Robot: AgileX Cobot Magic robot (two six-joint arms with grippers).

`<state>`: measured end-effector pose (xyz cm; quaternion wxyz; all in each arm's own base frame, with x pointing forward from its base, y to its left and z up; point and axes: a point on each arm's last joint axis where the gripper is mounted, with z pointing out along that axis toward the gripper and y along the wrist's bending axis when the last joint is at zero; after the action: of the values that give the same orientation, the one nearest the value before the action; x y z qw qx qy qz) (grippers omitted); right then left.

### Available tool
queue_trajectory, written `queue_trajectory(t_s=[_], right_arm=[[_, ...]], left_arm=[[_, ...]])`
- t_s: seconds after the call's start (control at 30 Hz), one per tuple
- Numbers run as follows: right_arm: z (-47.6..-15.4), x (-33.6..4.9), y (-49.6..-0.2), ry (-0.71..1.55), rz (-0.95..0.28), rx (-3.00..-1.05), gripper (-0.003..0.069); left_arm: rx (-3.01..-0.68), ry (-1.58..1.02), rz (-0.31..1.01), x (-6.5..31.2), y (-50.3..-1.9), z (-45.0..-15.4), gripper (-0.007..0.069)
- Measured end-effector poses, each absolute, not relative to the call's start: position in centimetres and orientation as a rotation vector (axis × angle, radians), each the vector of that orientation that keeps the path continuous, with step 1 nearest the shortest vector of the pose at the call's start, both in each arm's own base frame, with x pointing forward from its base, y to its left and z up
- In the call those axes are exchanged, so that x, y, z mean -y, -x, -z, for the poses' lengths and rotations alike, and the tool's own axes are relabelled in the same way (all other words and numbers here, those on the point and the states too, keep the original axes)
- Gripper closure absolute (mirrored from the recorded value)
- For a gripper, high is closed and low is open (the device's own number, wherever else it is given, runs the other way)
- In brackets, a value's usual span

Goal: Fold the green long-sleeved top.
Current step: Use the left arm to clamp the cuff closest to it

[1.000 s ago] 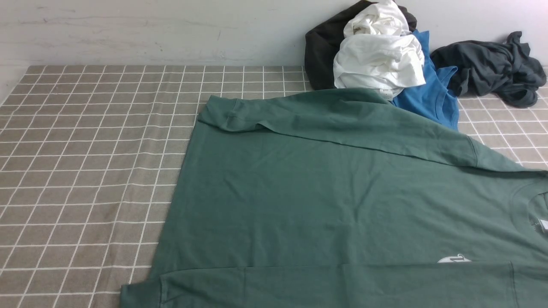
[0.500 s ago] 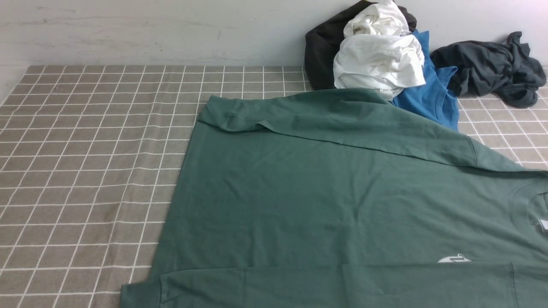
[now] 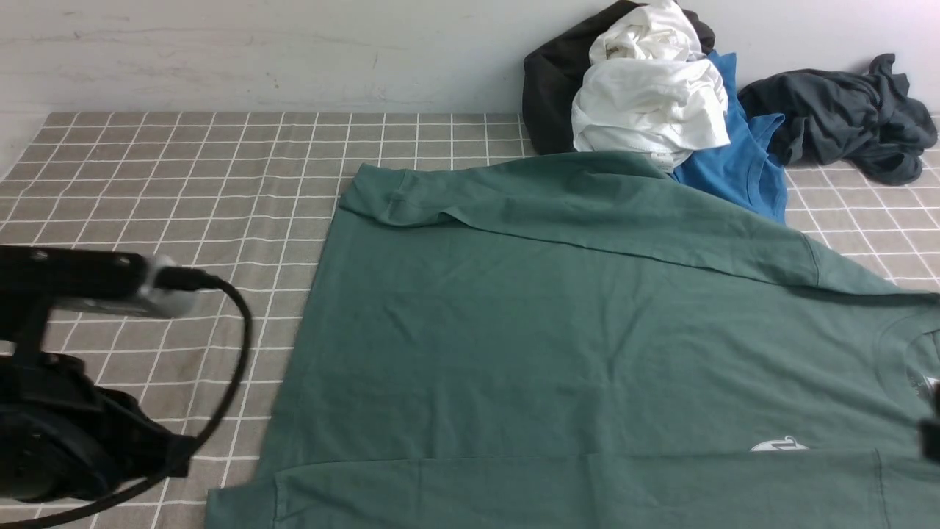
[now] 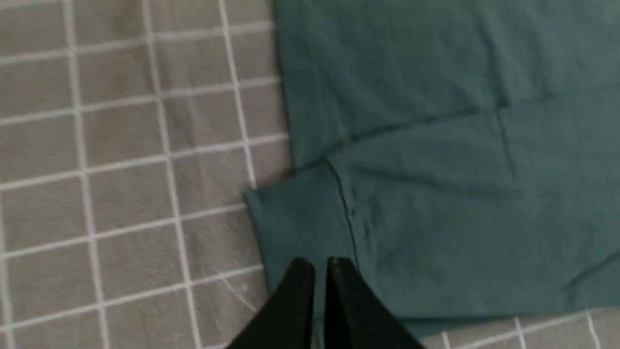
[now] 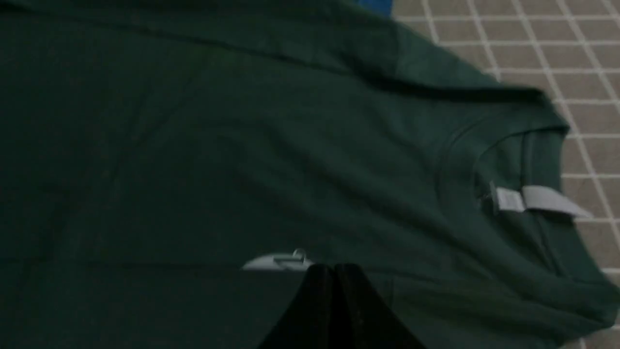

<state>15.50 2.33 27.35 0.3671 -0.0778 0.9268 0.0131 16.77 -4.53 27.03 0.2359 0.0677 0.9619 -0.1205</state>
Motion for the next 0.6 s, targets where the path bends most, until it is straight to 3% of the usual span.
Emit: queue_trajectory(t_s=[0.07, 0.1, 0.17, 0.37, 0.6], right_arm=[[-25.6, -4.2, -16.4, 0.423, -0.07, -2.503, 0.0673], [-25.5, -4.3, -16.4, 0.436, -0.074, -2.508, 0.0673], [-24.7, -5.6, -17.1, 0.544, -0.118, -2.544, 0.0673], [-24.0, -6.7, -18.5, 0.582, -0.142, -2.516, 0.0673], [-24.5, -6.9, -19.2, 0.56, -0.141, -2.42, 0.0673]], left_arm=[[-2.73, -0.249, 0.358, 5.1, -18.2, -25.2, 0.0524], [-2.735, -0.248, 0.358, 5.1, -18.3, -25.0, 0.0517], [-2.792, -0.271, 0.357, 5.3, -19.4, -23.5, 0.0433], [-2.85, -0.247, 0.314, 5.5, -22.1, -20.1, 0.0246], [-2.942, -0.137, 0.286, 5.6, -24.0, -16.3, 0.0211]])
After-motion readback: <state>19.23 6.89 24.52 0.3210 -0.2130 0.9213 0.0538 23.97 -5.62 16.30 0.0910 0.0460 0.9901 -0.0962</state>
